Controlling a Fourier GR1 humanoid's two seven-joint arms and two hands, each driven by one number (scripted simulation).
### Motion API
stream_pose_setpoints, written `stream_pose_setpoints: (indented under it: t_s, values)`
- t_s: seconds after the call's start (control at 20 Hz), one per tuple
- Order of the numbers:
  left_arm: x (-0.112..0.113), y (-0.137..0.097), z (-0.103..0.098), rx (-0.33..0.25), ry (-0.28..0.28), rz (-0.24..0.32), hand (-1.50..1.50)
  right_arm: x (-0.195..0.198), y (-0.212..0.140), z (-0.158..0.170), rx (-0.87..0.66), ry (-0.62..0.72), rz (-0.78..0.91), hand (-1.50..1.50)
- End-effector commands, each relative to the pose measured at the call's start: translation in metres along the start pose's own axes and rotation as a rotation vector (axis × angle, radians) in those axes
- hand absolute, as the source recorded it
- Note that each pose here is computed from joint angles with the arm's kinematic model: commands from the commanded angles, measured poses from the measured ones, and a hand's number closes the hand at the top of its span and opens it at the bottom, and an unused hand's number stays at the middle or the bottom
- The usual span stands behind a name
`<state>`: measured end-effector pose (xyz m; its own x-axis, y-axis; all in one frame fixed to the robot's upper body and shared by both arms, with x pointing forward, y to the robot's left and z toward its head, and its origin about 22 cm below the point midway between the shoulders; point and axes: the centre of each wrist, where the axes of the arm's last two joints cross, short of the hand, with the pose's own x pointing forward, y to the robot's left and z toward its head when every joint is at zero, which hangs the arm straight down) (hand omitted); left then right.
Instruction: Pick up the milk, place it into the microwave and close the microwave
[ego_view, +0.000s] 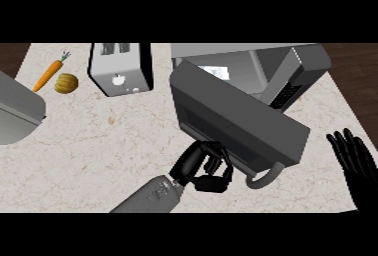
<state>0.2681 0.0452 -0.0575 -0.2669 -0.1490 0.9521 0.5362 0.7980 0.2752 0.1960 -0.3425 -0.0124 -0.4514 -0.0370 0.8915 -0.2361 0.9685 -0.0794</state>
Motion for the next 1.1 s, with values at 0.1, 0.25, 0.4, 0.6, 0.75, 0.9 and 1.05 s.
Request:
stream_pose_setpoints:
  t_s: [0.1,0.25,0.4,0.6,0.75,0.9,1.05]
  values:
    - [0.017,-0.007,-0.016,0.05,-0.061,0.063,1.5,0.019,0.0,-0.01,0.09,-0.044,-0.065,-1.5]
    - [0.025,-0.008,-0.021,0.104,-0.06,0.105,1.5,0.035,-0.007,-0.022,0.142,-0.037,-0.049,-1.5]
    - [0.031,-0.002,-0.031,0.182,-0.091,0.084,1.5,0.039,-0.003,-0.034,0.155,-0.065,-0.039,-1.5]
    - [0.043,0.008,-0.046,0.32,-0.083,0.113,1.5,0.05,-0.012,-0.04,0.189,-0.066,-0.019,-1.5]
    - [0.046,0.012,-0.053,0.376,-0.071,0.092,1.5,0.06,-0.018,-0.045,0.202,-0.077,0.013,-1.5]
    - [0.046,0.017,-0.058,0.415,-0.05,0.103,-1.5,0.065,-0.027,-0.056,0.195,-0.106,0.014,-1.5]
    - [0.055,0.026,-0.073,0.466,-0.015,0.095,-1.5,0.079,-0.034,-0.06,0.224,-0.115,0.078,-1.5]
